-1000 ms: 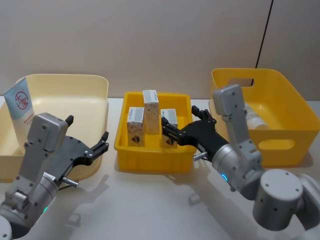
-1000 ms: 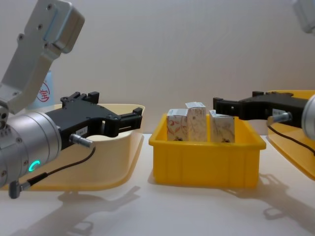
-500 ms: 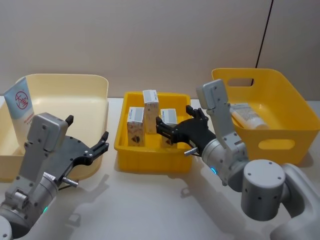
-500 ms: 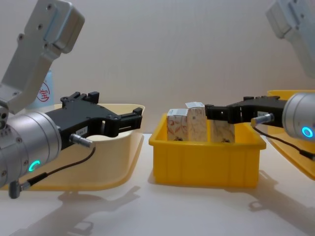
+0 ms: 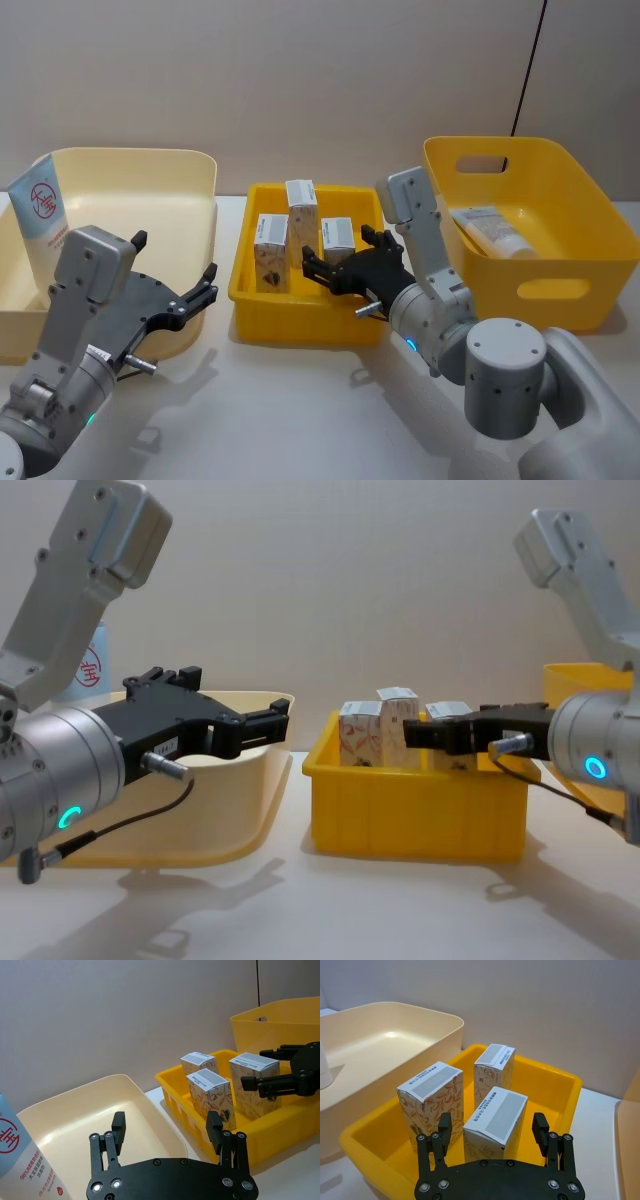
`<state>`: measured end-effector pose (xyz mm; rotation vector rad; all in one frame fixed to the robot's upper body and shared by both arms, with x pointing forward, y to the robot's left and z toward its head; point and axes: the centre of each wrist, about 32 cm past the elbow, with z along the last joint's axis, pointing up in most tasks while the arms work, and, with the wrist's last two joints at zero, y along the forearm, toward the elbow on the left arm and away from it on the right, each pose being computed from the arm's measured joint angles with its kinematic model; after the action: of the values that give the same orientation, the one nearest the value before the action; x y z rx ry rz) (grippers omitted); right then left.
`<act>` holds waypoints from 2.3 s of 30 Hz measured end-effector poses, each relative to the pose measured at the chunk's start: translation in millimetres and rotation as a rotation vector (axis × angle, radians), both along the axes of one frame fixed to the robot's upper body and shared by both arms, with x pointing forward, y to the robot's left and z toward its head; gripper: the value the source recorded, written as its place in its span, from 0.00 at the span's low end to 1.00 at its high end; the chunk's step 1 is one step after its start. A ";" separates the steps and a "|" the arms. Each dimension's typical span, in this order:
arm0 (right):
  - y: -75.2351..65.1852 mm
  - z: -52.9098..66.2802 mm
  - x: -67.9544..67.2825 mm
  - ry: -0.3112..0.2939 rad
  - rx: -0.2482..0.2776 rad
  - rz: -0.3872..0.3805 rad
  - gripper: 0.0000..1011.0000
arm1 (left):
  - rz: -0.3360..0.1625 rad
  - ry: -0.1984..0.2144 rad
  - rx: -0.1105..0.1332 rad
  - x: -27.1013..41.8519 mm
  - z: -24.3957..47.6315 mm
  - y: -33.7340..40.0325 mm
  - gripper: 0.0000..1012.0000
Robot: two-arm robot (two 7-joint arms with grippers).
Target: Bimanual collaborative sorting of washing and personal care products
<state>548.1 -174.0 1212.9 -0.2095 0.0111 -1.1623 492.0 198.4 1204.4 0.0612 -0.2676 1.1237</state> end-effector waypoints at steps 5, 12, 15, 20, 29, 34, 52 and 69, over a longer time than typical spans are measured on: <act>2.3 -3.8 2.2 0.018 0.003 -0.003 0.99 | 0.000 0.000 0.000 0.0 0.0 0.0 0.99; 6.0 -8.6 4.9 0.034 0.004 -0.009 0.99 | 0.000 0.000 0.000 0.0 0.0 0.0 0.99; 7.0 -9.5 5.7 0.033 0.004 -0.011 0.99 | 0.000 0.000 0.000 0.0 0.0 0.0 0.99; 8.2 -10.6 6.6 0.033 0.004 -0.013 0.94 | 0.000 0.000 0.000 0.0 0.0 0.0 0.99; 9.6 -12.1 7.4 0.033 0.004 -0.017 0.70 | 0.000 0.000 0.000 0.0 0.0 0.0 0.99; 10.1 -12.5 7.7 0.034 0.003 -0.018 0.55 | 0.000 0.000 0.000 0.0 0.0 0.0 0.99; 8.3 -13.7 6.1 0.003 0.013 -0.012 0.45 | 0.000 0.000 0.000 0.0 0.0 0.0 0.99; -11.0 10.8 1.5 -0.208 0.070 -0.019 0.45 | 0.000 0.000 0.000 0.0 0.0 0.0 0.99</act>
<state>549.5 -185.0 1223.7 -0.0266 -0.1295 -1.1964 492.0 198.4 1204.4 0.0611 -0.2676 1.1237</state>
